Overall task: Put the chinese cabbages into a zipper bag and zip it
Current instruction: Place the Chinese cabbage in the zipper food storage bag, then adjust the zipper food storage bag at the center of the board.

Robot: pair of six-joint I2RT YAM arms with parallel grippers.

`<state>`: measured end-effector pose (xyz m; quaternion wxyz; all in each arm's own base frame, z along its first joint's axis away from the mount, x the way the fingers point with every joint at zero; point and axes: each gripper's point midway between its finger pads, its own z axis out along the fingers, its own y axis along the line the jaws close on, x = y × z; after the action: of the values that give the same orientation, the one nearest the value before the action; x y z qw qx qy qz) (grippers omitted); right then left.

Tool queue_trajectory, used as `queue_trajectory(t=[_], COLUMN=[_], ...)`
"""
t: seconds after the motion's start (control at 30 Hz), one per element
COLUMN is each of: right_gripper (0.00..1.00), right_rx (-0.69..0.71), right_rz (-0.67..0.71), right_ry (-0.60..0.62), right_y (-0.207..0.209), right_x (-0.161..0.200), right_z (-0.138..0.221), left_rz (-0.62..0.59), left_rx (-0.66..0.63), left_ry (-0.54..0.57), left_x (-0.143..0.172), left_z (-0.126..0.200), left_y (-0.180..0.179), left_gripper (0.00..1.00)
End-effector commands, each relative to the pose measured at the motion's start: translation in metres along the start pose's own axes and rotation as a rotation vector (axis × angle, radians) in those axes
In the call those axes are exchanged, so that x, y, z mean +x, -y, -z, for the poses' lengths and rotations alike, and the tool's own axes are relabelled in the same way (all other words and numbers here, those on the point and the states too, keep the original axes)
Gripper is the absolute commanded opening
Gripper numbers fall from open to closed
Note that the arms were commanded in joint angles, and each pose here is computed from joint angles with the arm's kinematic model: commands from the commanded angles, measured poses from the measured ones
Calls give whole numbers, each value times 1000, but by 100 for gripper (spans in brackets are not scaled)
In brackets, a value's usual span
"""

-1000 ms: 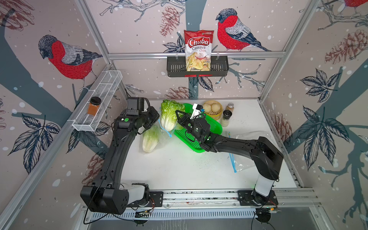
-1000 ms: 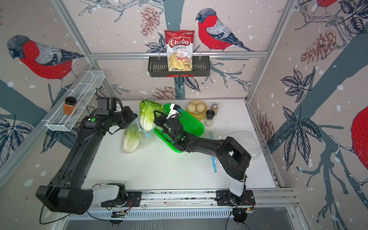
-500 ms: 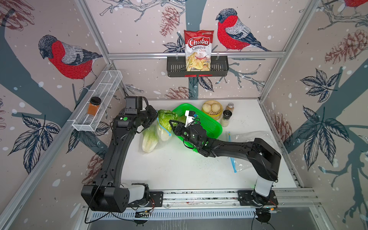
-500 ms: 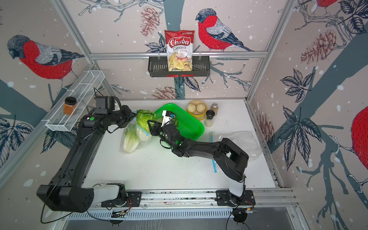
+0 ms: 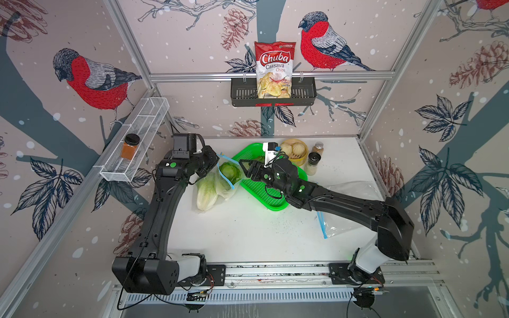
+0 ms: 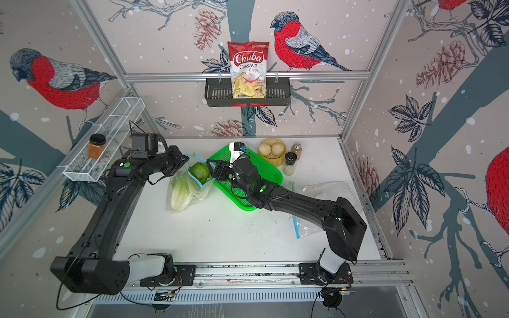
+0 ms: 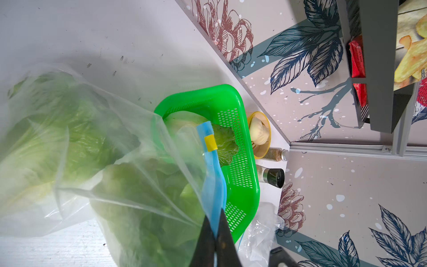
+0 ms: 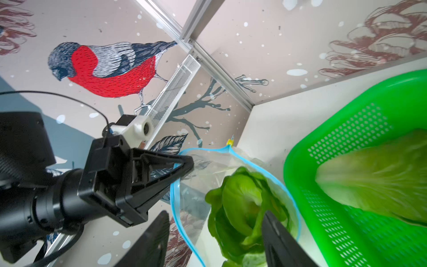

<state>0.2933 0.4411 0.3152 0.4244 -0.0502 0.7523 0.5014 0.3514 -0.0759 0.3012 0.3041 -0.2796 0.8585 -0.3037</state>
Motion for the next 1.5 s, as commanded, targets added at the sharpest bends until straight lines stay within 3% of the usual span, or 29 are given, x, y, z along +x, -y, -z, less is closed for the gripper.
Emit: queue_trajectory(t=[0.0,0.2,0.33,0.53,0.77,1.03,1.3,1.47], right_gripper=[64,62,57,47,43,13,5,5], right_rx=[179,297,290,299,268,221,104,25], right_rz=[-58,-79,-102,-104,-92,-33,140,165], right_ry=[-245,-498,-556,-526,-606,-584,-515,-497], right_y=[45,72,80,85,84,69,16,-17], right_x=[36,70,79,64,78,67,34,16], right_z=[2,-13,-26,-29,-42,-47,-31,-15], left_rz=[-61,-93,-109,-123,-122,-146,-149,-127], left_rx=[32,26,33,46,47,-1,-13,36], left_ry=[49,58,66,72,62,58,65,72], left_x=[-9,-9,-9,-10,-7,-2,9,21], left_z=[4,4,6,4,-1,0,29,60], left_y=[8,5,5,8,3,-9,-10,-1], left_gripper=[0,0,0,0,0,0,0,0])
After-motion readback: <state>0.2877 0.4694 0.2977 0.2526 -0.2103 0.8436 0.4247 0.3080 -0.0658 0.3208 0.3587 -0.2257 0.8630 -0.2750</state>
